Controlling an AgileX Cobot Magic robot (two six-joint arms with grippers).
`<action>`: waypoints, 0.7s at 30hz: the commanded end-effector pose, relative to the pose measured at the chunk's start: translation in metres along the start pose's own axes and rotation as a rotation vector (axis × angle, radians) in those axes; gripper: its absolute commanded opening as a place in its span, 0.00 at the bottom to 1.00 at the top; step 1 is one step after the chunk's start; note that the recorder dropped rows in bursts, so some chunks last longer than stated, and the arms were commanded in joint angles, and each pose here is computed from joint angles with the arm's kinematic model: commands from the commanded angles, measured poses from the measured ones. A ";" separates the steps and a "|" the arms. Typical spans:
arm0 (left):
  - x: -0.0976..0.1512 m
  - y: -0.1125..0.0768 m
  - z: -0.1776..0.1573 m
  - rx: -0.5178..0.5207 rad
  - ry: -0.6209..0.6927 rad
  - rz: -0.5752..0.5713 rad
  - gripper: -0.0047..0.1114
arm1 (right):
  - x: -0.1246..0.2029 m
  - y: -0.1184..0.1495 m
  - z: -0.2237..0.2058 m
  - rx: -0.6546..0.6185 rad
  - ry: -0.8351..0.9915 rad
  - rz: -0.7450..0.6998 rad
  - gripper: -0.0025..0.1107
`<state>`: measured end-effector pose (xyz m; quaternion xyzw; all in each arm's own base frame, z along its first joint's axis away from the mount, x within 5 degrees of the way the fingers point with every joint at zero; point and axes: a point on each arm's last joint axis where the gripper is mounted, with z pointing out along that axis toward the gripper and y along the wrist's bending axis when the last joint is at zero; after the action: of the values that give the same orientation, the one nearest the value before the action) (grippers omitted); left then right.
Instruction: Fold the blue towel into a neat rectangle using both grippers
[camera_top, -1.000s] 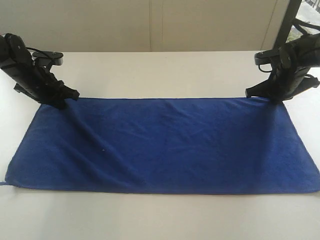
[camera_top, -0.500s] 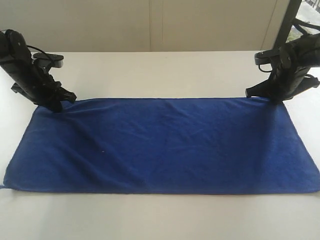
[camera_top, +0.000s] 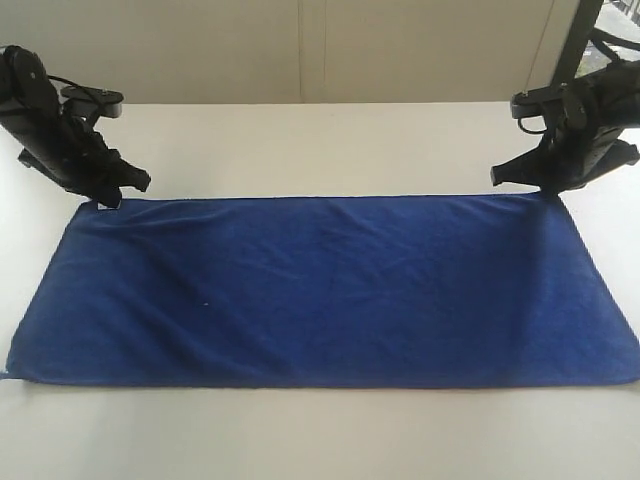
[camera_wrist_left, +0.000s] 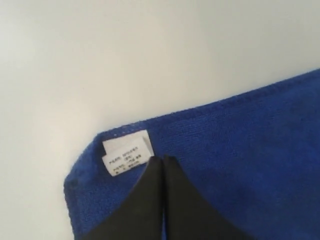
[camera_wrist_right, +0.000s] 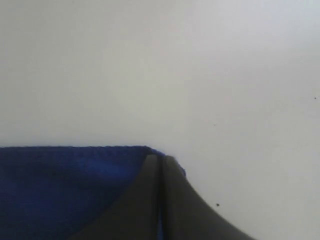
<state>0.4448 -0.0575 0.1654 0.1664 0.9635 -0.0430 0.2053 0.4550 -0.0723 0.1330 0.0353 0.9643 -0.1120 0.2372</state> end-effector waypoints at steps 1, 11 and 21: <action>-0.005 0.003 -0.005 -0.016 -0.046 -0.008 0.04 | -0.003 -0.005 -0.005 0.005 -0.018 0.014 0.02; -0.001 0.006 0.019 -0.027 -0.037 -0.008 0.04 | -0.003 -0.004 -0.003 -0.001 -0.032 0.012 0.02; -0.002 0.006 0.016 -0.029 -0.044 -0.005 0.04 | 0.000 -0.004 0.000 0.006 -0.006 0.005 0.02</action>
<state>0.4567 -0.0565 0.1456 0.1647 0.9573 -0.0290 0.2357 0.4560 -0.0721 0.1304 0.0338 0.9640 -0.1110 0.2394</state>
